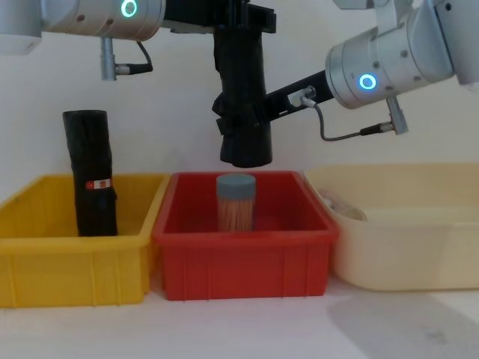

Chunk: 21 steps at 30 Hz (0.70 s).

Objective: Pick up the garbage bag with the one hand and transfer it to the other hand.

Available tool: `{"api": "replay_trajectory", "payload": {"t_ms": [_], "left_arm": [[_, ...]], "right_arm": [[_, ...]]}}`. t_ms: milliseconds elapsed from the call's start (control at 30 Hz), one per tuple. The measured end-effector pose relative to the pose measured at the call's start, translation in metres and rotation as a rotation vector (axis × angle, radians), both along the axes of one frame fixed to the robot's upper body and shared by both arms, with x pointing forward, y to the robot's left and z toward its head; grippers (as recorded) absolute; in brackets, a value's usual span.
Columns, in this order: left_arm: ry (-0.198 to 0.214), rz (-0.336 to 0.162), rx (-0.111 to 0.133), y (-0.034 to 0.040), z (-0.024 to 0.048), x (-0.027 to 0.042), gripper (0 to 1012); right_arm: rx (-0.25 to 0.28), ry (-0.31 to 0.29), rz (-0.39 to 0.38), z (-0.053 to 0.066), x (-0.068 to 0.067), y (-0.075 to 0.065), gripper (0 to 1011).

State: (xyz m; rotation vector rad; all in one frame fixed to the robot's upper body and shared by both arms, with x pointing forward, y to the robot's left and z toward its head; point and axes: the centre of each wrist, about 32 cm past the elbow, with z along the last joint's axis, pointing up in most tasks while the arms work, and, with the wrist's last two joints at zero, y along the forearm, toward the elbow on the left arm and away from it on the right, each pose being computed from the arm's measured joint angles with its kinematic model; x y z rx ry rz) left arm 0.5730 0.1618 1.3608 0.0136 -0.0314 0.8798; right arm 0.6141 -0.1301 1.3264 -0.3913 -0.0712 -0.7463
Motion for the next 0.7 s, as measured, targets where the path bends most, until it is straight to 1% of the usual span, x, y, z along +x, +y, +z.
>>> {"api": "replay_trajectory", "payload": {"t_ms": [33, 67, 167, 200, 233, 267, 300, 400, 500, 700], "left_arm": [[0.000, 0.000, 0.000, 0.0000, 0.0000, 0.0000, 731], [0.000, 0.000, 0.000, 0.0000, 0.0000, 0.0000, 731], [0.000, 0.000, 0.000, 0.0000, 0.0000, 0.0000, 844], [0.000, 0.000, 0.000, 0.0000, 0.0000, 0.0000, 844], [0.000, 0.000, 0.000, 0.0000, 0.0000, 0.0000, 871], [0.000, 0.000, 0.000, 0.0000, 0.0000, 0.0000, 927], [0.000, 0.000, 0.000, 0.0000, 0.0000, 0.0000, 927], [0.000, 0.000, 0.000, 0.0000, 0.0000, 0.0000, 1001], [0.000, 0.000, 0.000, 0.0000, 0.0000, 0.0000, 1000], [0.000, 0.000, 0.000, 0.0000, 0.0000, 0.0000, 1000]], "right_arm": [[0.000, -0.002, -0.004, 0.000, 0.000, 0.000, 530], [0.000, -0.004, -0.008, 0.000, 0.000, 0.000, 530], [-0.001, -0.015, -0.027, -0.001, -0.001, -0.001, 530], [-0.001, -0.017, -0.032, -0.001, -0.001, -0.002, 530], [-0.002, -0.022, -0.040, -0.001, -0.001, -0.002, 530], [-0.002, -0.031, -0.054, 0.000, -0.001, -0.003, 530], [-0.002, -0.034, -0.061, 0.000, -0.001, -0.004, 530], [-0.005, -0.055, -0.102, 0.000, -0.001, -0.008, 530], [-0.006, -0.068, -0.131, 0.000, 0.000, -0.011, 530], [-0.017, -0.095, -0.212, 0.000, 0.003, -0.024, 530]]}}
